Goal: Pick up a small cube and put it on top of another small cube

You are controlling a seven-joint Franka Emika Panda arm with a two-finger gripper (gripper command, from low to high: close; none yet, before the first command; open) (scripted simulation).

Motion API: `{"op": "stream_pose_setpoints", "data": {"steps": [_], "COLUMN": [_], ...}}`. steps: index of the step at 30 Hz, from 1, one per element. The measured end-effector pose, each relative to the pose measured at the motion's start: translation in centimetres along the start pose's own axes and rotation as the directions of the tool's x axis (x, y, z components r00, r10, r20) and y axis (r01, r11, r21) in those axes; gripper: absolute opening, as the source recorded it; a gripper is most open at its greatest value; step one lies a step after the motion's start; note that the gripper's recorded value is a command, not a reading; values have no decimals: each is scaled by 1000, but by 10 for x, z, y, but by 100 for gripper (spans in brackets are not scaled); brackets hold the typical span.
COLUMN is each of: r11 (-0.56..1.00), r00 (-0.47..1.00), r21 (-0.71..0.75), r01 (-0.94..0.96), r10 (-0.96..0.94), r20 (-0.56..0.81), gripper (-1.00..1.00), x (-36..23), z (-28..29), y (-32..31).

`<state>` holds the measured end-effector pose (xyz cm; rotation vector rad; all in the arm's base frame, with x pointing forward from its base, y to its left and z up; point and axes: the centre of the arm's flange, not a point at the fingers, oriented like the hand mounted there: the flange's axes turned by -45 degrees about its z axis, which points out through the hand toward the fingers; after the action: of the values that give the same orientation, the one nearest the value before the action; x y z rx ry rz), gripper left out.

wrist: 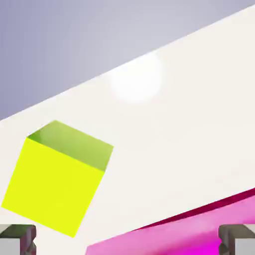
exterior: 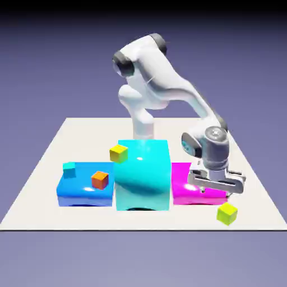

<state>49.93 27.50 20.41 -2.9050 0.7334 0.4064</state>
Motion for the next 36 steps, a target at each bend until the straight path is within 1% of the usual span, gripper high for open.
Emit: {"op": "stream_pose_setpoints", "data": {"steps": [6,9,11,14,15,17,20,21,29,36], "r11": [983,947,941,941,941,941,941,944,899,840], "r00": [979,947,942,942,942,942,942,947,900,834], "r21": [15,48,52,53,52,53,54,74,115,186], "r01": [-182,-318,-334,-334,-334,-334,-334,-322,-422,-510], "r10": [180,316,331,332,331,331,332,321,431,535], "r20": [95,55,50,50,50,50,50,28,-69,-131], "gripper": [0,0,0,0,-100,-100,-100,-100,-100,-100], "x": [-9,19,22,26,26,26,23,35,123,158], "z": [13,9,8,75,77,77,10,-9,-112,-203], "y": [-30,-24,-23,-26,-26,-26,-23,-19,96,213]}}
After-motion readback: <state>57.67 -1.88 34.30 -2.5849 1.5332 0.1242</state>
